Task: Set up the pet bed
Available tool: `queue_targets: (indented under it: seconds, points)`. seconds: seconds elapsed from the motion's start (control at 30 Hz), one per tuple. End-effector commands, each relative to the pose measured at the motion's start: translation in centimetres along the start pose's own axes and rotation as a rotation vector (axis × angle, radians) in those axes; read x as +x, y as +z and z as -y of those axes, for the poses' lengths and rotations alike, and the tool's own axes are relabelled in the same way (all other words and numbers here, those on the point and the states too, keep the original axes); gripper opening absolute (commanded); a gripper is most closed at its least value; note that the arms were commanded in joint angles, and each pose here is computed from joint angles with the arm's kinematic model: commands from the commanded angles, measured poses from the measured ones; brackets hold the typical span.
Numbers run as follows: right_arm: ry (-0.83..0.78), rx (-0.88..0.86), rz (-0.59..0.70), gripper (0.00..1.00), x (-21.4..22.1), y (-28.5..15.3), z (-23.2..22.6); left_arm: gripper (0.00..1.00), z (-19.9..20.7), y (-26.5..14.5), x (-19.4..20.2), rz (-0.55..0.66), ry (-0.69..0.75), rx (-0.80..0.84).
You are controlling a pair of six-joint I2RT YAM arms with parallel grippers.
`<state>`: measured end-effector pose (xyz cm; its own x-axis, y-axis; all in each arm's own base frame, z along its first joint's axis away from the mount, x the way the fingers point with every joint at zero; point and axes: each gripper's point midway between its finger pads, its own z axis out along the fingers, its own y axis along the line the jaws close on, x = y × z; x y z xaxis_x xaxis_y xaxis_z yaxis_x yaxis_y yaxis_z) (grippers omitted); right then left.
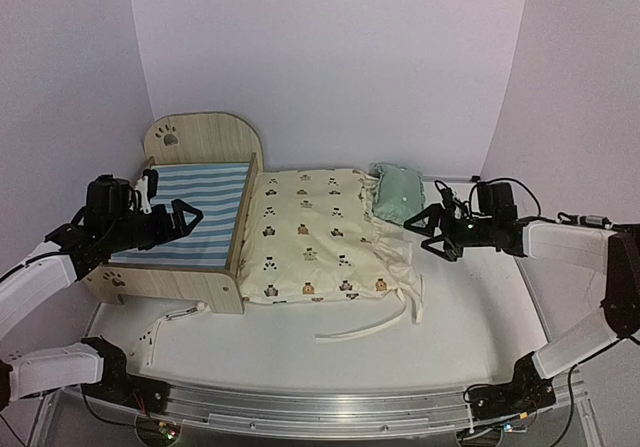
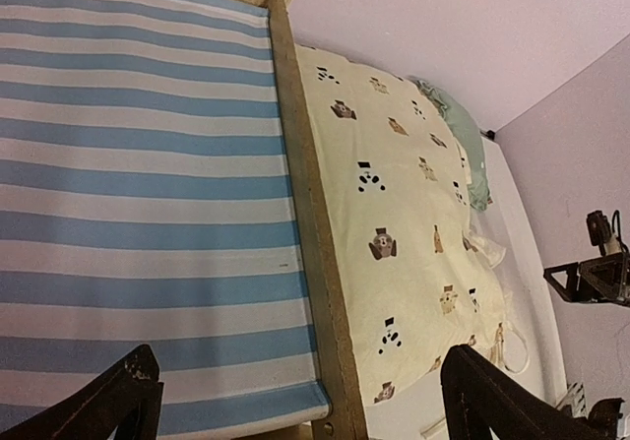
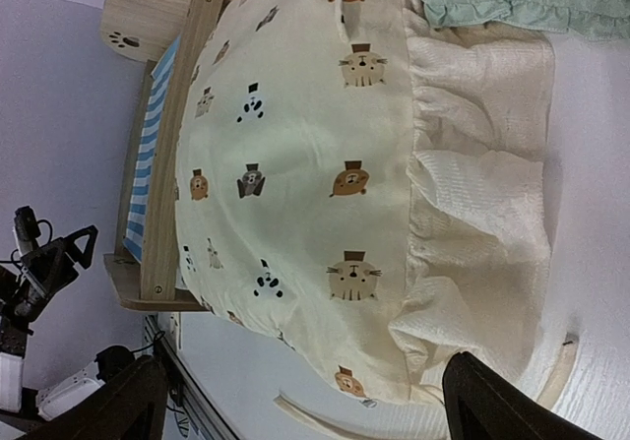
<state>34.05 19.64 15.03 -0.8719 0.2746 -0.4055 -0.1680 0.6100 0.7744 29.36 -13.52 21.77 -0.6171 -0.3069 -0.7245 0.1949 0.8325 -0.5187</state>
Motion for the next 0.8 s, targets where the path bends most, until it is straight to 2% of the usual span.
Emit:
queue_targets:
  seconds: [0.0,0.23,0.37,0.5,0.77]
  points:
    - [-0.056,0.029,0.009,0.98,0.2,1.3,-0.1,0.99,0.0,-0.9,-2.4,0.051,0.0,-0.064]
    - [-0.221,-0.015,-0.064,0.98,1.8,3.8,-3.2,0.98,-1.4,-1.9,-2.9,0.065,-0.027,-0.167]
    - [-0.332,-0.059,-0.108,0.98,2.5,6.1,-5.8,0.98,-2.6,-3.4,-4.0,0.115,-0.044,-0.262]
    - [-0.403,-0.122,-0.163,0.98,3.0,9.0,-8.5,0.98,-4.7,-5.6,-4.9,0.186,-0.123,-0.401]
    - [-0.782,-0.244,-0.193,0.98,7.3,15.2,-16.7,0.98,-5.5,-7.3,-5.2,0.217,-0.141,-0.467]
